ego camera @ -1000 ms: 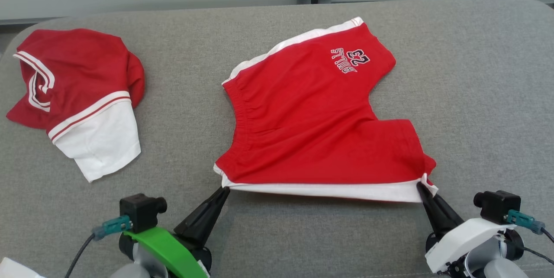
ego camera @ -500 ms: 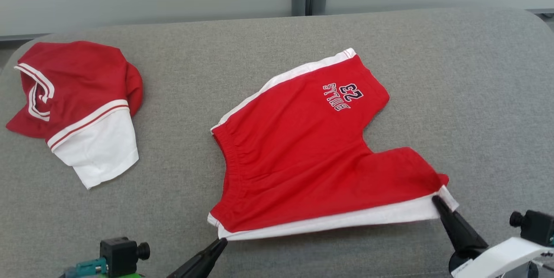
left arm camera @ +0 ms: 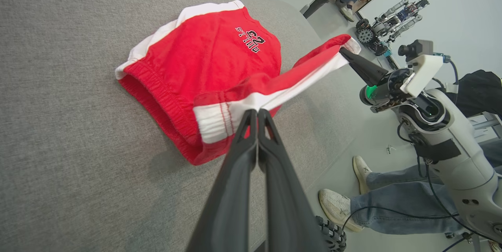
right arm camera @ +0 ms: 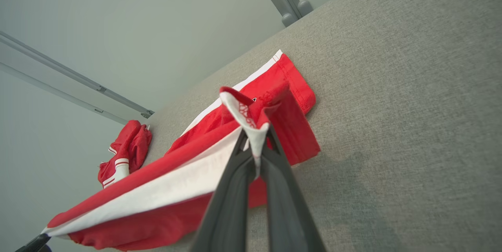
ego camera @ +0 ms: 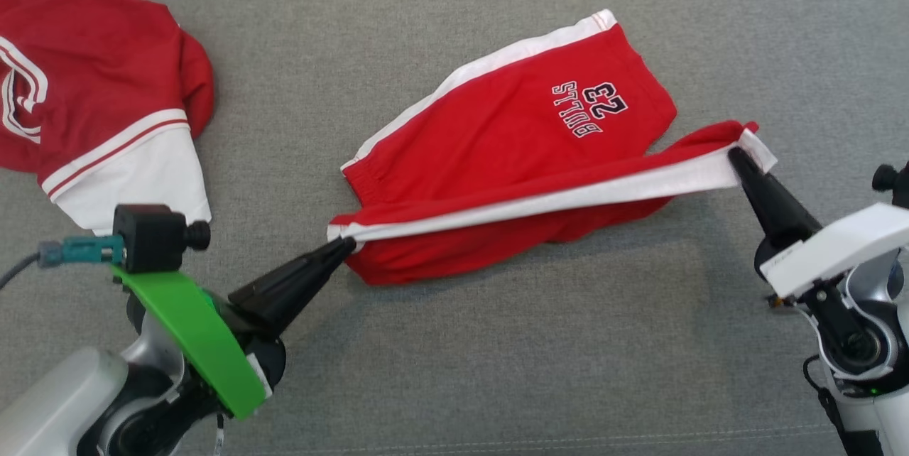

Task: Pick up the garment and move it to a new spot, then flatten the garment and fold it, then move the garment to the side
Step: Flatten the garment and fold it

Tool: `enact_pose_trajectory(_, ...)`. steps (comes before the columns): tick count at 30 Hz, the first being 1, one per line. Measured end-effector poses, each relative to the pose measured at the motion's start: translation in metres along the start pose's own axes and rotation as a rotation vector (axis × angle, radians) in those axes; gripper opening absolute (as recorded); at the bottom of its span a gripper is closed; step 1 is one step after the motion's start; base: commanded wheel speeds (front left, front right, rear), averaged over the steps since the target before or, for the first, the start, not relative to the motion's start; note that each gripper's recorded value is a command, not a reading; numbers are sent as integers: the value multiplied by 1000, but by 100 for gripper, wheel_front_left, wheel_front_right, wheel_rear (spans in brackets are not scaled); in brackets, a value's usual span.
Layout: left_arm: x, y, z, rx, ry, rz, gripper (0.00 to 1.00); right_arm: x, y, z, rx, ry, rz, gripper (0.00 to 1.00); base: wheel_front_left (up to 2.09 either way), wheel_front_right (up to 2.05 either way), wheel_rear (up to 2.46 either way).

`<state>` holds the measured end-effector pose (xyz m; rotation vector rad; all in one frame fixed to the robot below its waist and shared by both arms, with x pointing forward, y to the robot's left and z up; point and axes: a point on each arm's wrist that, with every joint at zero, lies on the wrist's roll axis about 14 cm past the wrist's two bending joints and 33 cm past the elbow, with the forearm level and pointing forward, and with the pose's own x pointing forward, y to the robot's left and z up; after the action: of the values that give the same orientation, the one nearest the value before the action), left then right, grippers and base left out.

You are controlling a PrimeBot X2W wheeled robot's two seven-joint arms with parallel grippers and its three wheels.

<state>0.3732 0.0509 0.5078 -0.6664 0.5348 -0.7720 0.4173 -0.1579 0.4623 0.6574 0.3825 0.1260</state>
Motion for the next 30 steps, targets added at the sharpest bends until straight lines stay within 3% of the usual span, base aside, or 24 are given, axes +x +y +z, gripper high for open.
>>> enact_pose_trajectory(12, 46, 41, 47, -4, -6, 71, 0, 92, 17, 34, -100, -17, 30, 0, 0, 0, 0)
enact_pose_trajectory(26, 80, 126, 22, -86, 87, 236, 0, 175, -7, -26, -147, 152, -15, 1, 0, 0, 0)
enact_pose_trajectory(28, 84, 132, 17, -100, 96, 241, 0, 181, -12, -33, -145, 166, -26, 32, 0, 0, 0)
enact_pose_trajectory(29, 86, 135, 15, -103, 100, 243, 0, 184, -13, -35, -142, 164, -29, 36, 0, 0, 0)
enact_pose_trajectory(30, 87, 136, 14, -107, 101, 245, 0, 186, -14, -37, -140, 165, -32, 45, 0, 0, 0)
